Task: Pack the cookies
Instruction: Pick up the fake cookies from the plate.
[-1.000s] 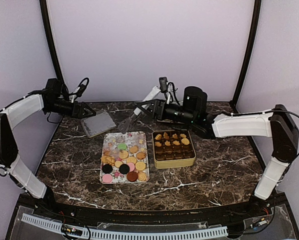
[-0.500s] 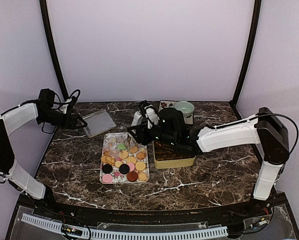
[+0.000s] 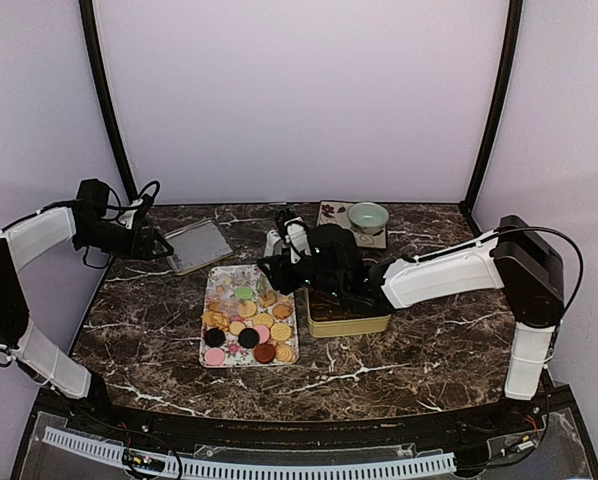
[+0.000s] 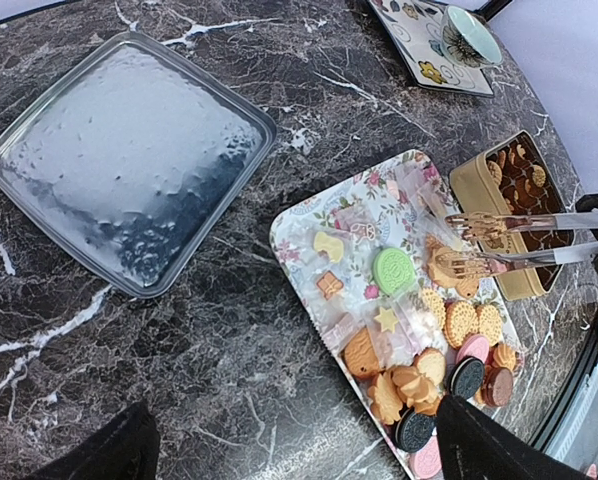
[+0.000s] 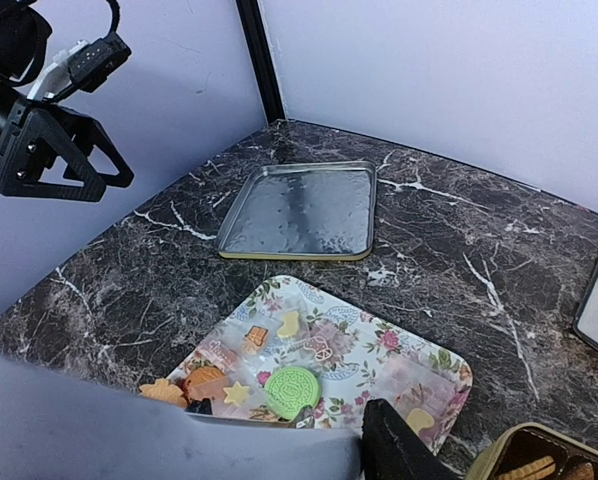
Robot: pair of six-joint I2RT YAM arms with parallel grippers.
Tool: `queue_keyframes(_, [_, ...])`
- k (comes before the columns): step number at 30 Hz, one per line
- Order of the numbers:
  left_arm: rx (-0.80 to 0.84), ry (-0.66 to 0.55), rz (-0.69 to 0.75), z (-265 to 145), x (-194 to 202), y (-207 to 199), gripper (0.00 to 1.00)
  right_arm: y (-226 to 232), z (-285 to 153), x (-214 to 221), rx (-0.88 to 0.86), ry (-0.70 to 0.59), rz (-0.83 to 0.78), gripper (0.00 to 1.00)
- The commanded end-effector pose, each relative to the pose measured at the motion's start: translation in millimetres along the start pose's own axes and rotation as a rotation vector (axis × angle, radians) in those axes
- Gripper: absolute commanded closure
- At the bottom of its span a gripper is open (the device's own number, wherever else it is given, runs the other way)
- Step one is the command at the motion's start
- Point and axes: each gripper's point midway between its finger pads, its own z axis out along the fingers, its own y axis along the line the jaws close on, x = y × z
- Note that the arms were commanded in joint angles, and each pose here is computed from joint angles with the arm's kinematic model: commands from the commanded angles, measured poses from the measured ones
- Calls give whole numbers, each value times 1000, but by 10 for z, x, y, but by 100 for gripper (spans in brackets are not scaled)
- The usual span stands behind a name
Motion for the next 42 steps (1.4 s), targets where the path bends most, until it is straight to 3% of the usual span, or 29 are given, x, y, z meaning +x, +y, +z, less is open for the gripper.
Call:
queue_keyframes(1, [13, -14, 19, -69, 7, -64, 1, 170, 38, -240, -45, -85, 22, 50])
queue_keyframes(14, [28, -15, 12, -60, 7, -81, 1, 206, 83, -104, -59, -46, 29, 51])
queue_keyframes(24, [32, -15, 14, -54, -7, -83, 2, 248, 33, -37, -66, -21, 46, 62])
queue_keyframes(29, [35, -15, 9, -53, -13, -84, 2, 245, -40, -233, -53, -47, 37, 76])
queue_keyframes(34, [36, -15, 8, -55, -16, -84, 2, 260, -224, -608, -62, -114, 38, 84])
queue_keyframes(42, [42, -16, 11, -68, -23, -102, 3, 15, -684, -1005, -17, -182, 14, 85])
